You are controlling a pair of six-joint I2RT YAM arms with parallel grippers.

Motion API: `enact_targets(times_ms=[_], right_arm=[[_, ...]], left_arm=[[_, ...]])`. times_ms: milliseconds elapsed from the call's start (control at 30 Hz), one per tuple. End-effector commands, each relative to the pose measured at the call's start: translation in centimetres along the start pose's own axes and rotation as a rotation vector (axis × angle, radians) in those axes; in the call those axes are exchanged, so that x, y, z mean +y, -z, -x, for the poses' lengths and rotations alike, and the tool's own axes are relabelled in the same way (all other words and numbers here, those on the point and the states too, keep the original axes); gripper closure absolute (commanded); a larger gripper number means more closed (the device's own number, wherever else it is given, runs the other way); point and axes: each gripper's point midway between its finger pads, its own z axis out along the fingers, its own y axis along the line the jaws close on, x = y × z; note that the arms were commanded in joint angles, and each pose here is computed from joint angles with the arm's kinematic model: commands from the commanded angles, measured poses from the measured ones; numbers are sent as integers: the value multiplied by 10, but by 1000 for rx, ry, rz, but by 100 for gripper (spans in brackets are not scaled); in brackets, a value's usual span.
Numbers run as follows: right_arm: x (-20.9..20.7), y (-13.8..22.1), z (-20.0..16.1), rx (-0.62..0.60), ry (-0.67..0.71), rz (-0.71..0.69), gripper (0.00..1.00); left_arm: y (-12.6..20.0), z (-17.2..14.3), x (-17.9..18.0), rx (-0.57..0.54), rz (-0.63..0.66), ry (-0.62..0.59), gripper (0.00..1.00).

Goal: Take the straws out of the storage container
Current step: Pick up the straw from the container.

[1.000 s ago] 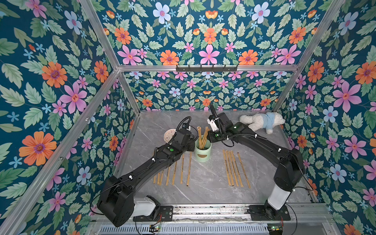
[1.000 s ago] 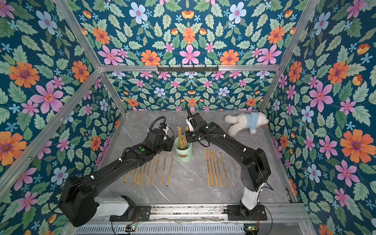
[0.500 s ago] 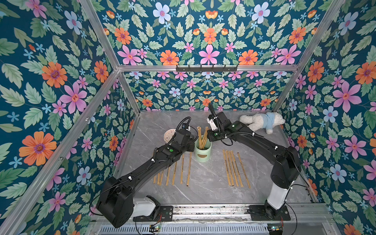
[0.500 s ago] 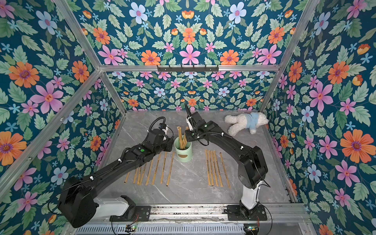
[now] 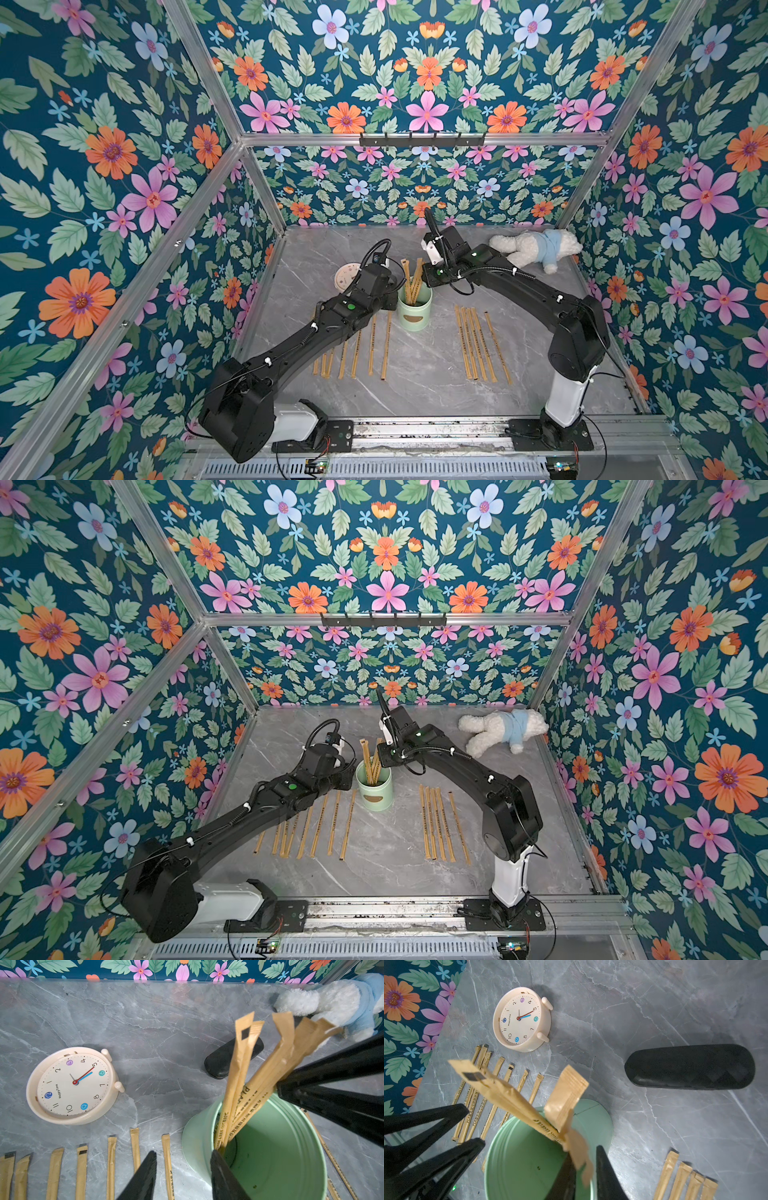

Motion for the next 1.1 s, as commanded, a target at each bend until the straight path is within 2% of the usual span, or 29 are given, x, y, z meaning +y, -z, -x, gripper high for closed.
enact_targets(times_ms=[0,1067], right_arm=[[3,0,0,9,11,14,79],[14,-4,10,18,55,57,76]], left_arm=[[-1,3,1,-10,6,12,55],[-4,-1,-1,-2,-4,18,55]])
